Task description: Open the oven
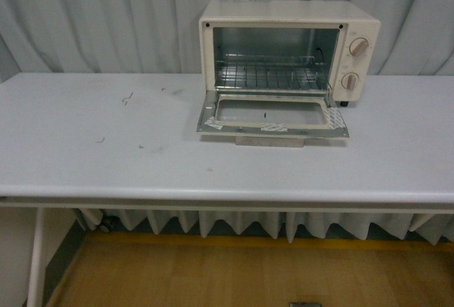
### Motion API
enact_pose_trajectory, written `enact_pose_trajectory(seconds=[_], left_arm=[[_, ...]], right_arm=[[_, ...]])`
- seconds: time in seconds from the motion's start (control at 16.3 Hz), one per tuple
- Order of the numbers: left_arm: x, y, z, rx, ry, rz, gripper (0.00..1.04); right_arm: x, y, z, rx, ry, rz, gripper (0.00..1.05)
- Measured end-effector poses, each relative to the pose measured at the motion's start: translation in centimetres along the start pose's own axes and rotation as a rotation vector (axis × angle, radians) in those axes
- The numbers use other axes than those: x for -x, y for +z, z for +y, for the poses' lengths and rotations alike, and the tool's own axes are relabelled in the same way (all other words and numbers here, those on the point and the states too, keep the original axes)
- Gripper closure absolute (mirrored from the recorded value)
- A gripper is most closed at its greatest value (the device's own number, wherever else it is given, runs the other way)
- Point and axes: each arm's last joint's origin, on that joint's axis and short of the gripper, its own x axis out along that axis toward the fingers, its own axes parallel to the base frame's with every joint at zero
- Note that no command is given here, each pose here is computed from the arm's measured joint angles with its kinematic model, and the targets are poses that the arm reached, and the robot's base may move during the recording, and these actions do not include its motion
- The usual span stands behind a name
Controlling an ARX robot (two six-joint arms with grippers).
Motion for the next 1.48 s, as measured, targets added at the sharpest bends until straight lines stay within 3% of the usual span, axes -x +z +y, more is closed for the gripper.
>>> enact_pose_trajectory(seconds=[1.48], left_arm=[[0.0,-0.01,0.0,-0.001,0.0,0.001,0.07]], right_arm=[[0.0,-0.01,0.0,0.0,-0.002,0.001,0.06]])
